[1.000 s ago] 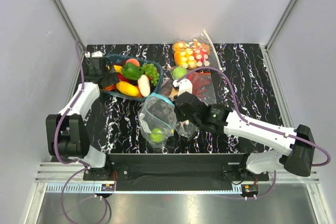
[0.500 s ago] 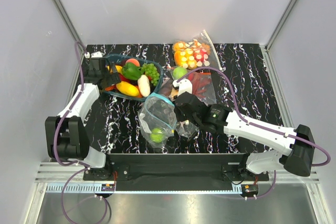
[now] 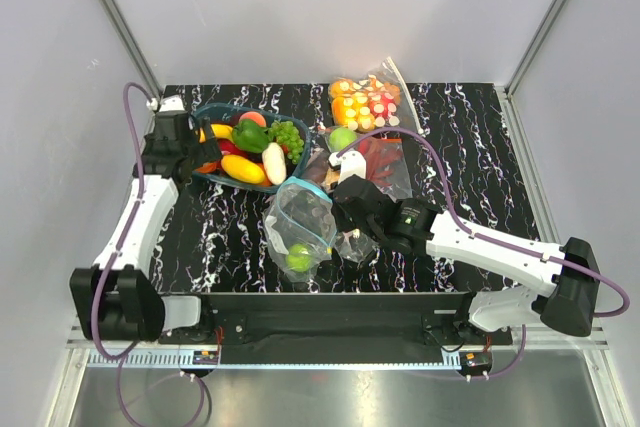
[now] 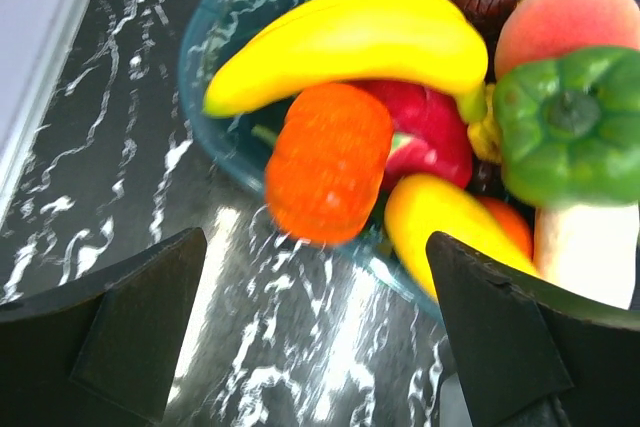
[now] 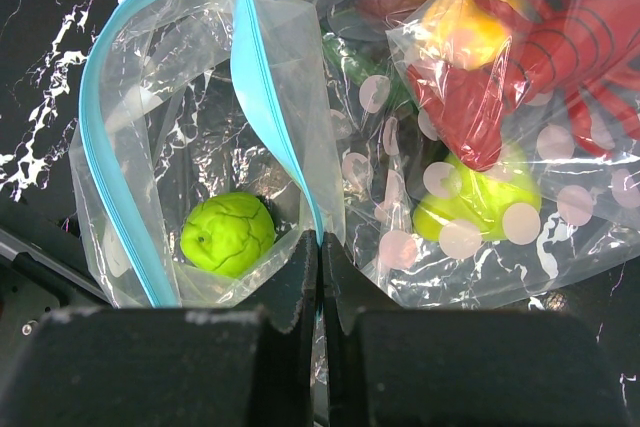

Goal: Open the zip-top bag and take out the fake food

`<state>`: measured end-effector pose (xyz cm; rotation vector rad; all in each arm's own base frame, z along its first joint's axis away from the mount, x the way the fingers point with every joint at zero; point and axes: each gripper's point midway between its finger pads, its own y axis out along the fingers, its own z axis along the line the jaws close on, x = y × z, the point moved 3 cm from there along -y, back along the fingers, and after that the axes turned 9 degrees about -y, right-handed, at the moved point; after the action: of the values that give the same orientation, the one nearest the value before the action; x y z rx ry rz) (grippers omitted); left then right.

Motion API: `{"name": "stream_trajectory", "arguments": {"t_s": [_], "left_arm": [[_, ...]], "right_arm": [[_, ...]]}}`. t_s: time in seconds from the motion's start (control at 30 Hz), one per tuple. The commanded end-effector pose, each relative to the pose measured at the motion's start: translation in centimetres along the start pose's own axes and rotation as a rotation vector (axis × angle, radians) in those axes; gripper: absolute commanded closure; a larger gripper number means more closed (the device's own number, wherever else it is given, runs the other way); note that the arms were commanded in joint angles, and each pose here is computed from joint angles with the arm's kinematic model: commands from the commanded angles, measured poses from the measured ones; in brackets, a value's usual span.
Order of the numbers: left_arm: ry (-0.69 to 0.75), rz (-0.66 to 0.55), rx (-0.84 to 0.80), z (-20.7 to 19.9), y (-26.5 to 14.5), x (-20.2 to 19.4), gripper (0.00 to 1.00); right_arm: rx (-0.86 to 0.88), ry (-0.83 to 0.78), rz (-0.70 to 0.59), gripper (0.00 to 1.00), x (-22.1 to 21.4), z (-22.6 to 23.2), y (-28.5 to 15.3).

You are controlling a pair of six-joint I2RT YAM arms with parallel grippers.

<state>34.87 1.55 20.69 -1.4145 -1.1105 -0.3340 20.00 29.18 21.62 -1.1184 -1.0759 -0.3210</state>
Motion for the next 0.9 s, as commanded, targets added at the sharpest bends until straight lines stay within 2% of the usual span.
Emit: {"name": "stream_trajectory", "arguments": {"t_s": [0.0, 0.2, 0.3, 0.43, 0.5, 0.57, 0.73, 0.87], "left_arm": [[0.04, -0.044, 0.014, 1.0, -3.0, 0.8, 0.01], [0.109, -0.093, -0.094, -0.1, -9.2, 1.4, 0.03], [0.174, -0.095, -0.184, -2.7, -12.3, 0.6, 0.05], [0.255, -0.055, -0.478, -9.3, -17.0, -2.5, 0.07], [0.3, -0.026, -0.571, -11.9, -18.6, -4.2, 0.09], [0.316, -0.012, -0.606, -13.5, -19.5, -4.8, 0.11], [0.478, 0.115, -0.726, -18.4, -20.9, -10.1, 0.13], [0.507, 0.151, -0.733, -18.9, -20.8, -11.6, 0.17]], "right_arm": [[0.007, 0.016, -0.047, 0.95, 1.5, 0.1, -0.6], [0.004, 0.009, -0.055, 0.95, 1.7, -0.1, -0.8], [-0.007, 0.001, -0.053, 0.94, 1.9, -0.2, -0.7], [-0.006, 0.001, -0.057, 0.95, 2.2, -0.1, -0.7], [-0.003, 0.005, -0.058, 0.94, 2.2, 0.0, -0.6], [-0.001, 0.01, -0.058, 0.94, 2.2, 0.0, -0.7], [-0.006, 0.016, -0.055, 0.95, 2.0, -0.1, -0.8], [-0.02, 0.022, -0.061, 0.94, 2.0, -0.6, -1.3]]}}
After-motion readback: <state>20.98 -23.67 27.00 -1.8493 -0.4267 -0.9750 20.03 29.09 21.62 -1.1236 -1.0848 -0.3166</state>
